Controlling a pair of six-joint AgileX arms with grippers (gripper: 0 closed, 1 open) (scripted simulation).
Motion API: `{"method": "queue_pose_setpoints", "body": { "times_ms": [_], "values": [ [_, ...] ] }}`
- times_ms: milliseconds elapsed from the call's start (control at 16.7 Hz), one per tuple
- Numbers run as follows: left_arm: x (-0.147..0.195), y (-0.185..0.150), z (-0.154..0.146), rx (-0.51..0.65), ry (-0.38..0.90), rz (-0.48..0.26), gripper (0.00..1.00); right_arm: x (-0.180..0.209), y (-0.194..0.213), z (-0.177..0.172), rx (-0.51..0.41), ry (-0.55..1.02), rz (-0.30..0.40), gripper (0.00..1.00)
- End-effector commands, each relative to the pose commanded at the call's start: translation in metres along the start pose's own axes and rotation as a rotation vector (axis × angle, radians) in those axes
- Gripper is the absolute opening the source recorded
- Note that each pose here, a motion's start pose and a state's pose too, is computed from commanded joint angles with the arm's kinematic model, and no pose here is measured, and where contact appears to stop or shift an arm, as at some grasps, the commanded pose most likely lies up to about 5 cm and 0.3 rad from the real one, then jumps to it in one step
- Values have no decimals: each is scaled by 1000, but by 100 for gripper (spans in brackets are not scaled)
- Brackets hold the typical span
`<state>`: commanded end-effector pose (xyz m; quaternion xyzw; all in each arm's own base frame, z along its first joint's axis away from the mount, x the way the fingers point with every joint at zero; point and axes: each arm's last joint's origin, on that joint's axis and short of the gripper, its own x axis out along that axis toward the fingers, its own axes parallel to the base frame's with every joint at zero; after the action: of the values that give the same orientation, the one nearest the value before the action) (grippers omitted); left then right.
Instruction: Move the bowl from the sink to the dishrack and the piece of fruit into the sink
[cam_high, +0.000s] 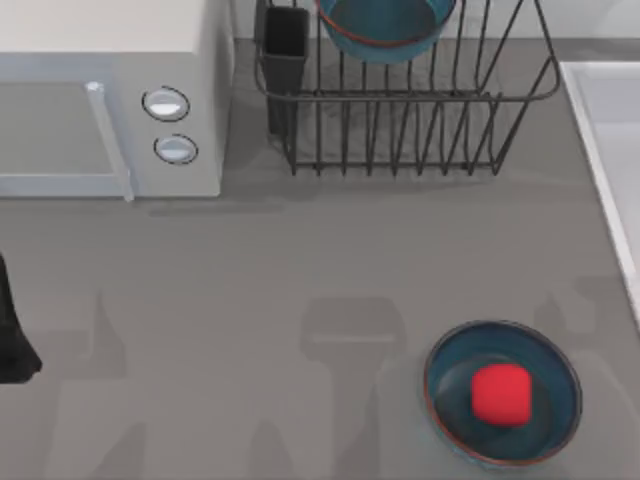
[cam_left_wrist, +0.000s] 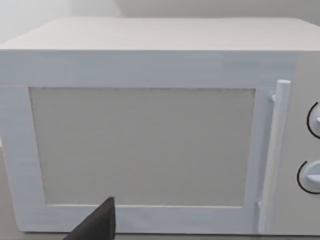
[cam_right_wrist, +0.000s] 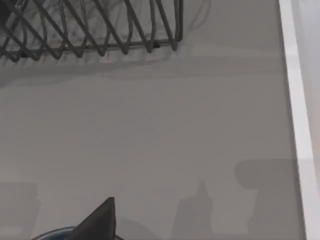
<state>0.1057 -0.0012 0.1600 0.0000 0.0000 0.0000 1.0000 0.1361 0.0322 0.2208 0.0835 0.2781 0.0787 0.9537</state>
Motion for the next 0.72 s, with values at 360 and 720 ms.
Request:
{"method": "queue_pose_setpoints", "body": {
  "times_ms": [360,720],
  "values": [
    [0,0,0,0,0,0,100,62,59,34,44,600,-59,100],
    [0,0,0,0,0,0,100,116,112,26,12,949,-212,100]
  ]
}}
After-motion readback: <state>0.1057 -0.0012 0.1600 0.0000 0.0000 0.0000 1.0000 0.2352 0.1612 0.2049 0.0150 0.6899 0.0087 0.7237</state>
